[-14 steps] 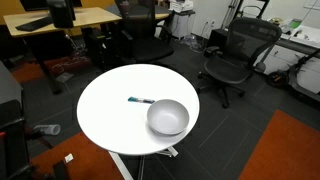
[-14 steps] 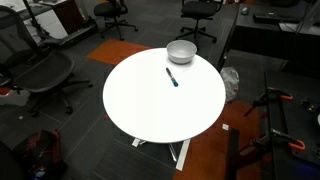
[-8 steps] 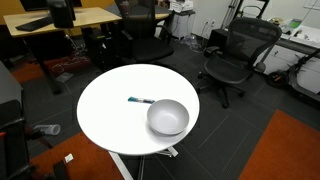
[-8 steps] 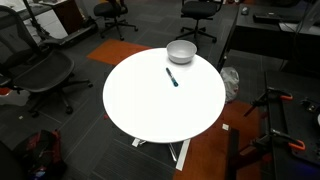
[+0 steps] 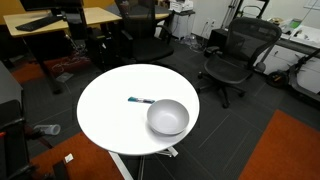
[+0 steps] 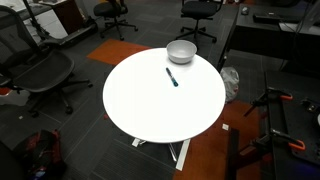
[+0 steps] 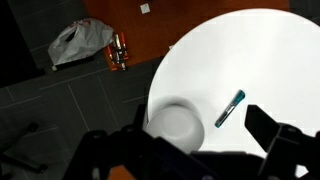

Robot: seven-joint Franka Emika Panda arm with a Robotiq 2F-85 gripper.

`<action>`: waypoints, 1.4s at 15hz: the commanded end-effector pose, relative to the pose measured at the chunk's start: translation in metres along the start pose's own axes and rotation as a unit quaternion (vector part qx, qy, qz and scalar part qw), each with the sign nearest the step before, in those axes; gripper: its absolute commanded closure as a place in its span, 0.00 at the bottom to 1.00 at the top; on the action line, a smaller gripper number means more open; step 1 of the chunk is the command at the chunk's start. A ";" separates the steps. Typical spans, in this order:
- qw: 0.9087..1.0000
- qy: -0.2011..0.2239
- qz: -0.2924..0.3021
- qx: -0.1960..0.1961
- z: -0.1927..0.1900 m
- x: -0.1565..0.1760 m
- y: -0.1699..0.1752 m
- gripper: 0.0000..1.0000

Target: Put the marker in the bowl

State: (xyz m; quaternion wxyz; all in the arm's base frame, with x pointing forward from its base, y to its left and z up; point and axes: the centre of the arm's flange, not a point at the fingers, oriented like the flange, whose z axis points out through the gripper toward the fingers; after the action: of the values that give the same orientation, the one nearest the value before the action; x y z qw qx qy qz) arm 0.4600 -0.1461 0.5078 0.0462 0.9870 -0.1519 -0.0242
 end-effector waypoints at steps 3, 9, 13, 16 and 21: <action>0.994 0.033 0.094 0.045 0.047 0.013 -0.037 0.00; 0.976 0.050 0.198 0.080 0.094 0.044 -0.069 0.00; 0.967 0.050 0.229 0.099 0.127 0.065 -0.090 0.00; 0.962 0.052 0.245 0.111 0.148 0.075 -0.101 0.00; 0.954 0.059 0.273 0.112 0.181 0.085 -0.119 0.00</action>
State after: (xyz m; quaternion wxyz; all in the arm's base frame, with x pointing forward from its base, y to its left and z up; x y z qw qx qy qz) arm 0.5521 -0.0824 0.3271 -0.0471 0.9178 -0.3903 0.0548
